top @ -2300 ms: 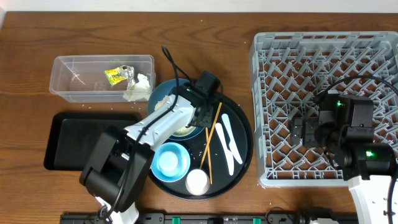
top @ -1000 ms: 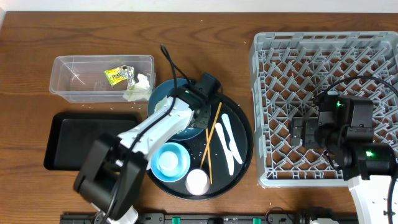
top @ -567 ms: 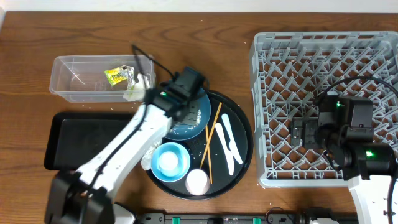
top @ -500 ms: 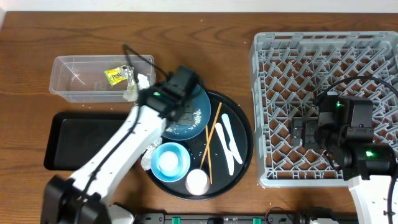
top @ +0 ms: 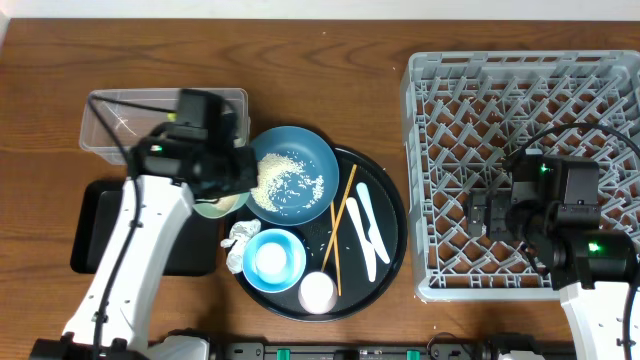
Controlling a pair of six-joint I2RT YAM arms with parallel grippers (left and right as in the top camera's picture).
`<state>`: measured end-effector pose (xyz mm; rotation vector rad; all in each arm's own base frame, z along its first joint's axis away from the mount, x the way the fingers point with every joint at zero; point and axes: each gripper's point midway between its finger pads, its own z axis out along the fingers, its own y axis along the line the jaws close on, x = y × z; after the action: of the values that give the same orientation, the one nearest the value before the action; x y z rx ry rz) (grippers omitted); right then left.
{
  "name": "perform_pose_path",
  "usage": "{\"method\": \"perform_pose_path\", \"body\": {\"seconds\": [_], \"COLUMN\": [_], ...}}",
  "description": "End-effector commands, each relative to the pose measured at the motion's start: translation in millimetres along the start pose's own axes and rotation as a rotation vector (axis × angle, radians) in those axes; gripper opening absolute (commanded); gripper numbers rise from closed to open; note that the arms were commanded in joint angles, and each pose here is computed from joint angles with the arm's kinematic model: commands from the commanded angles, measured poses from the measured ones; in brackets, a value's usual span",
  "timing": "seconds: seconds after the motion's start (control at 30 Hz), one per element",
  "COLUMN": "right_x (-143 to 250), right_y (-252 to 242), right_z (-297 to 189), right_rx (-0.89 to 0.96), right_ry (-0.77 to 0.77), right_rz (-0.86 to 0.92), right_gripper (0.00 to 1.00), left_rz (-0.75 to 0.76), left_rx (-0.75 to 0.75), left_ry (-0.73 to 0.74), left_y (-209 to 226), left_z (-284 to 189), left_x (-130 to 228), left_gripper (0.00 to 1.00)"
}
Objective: Sort waste into correct bins and load items into the dishwasher rack
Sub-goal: 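Lift the bowl left and tip its rice onto the black tray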
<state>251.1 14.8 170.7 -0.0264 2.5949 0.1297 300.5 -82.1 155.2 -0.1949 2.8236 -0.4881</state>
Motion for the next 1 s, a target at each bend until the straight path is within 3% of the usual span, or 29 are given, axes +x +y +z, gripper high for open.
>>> {"method": "perform_pose_path", "body": {"seconds": [0.0,0.3,0.97], "right_x": [-5.0,-5.1,-5.0], "right_y": [5.7,5.7,5.7], "right_z": [-4.5,-4.5,-4.5], "right_rx": [-0.016,-0.016,-0.016], "right_ry": [-0.014,-0.015,-0.014], "right_rz": [-0.005,-0.005,-0.005], "right_gripper": [0.99,0.99,0.99], "left_rz": [0.006,-0.129,-0.425], "left_rx": [0.146,0.404,0.934], "left_ry": [0.029,-0.032,-0.355], "left_y": [2.7,40.8,90.4], "left_z": [-4.0,-15.5,-69.8], "left_x": [5.4,3.3,-18.3], "left_gripper": [0.06,0.06,0.06]}}
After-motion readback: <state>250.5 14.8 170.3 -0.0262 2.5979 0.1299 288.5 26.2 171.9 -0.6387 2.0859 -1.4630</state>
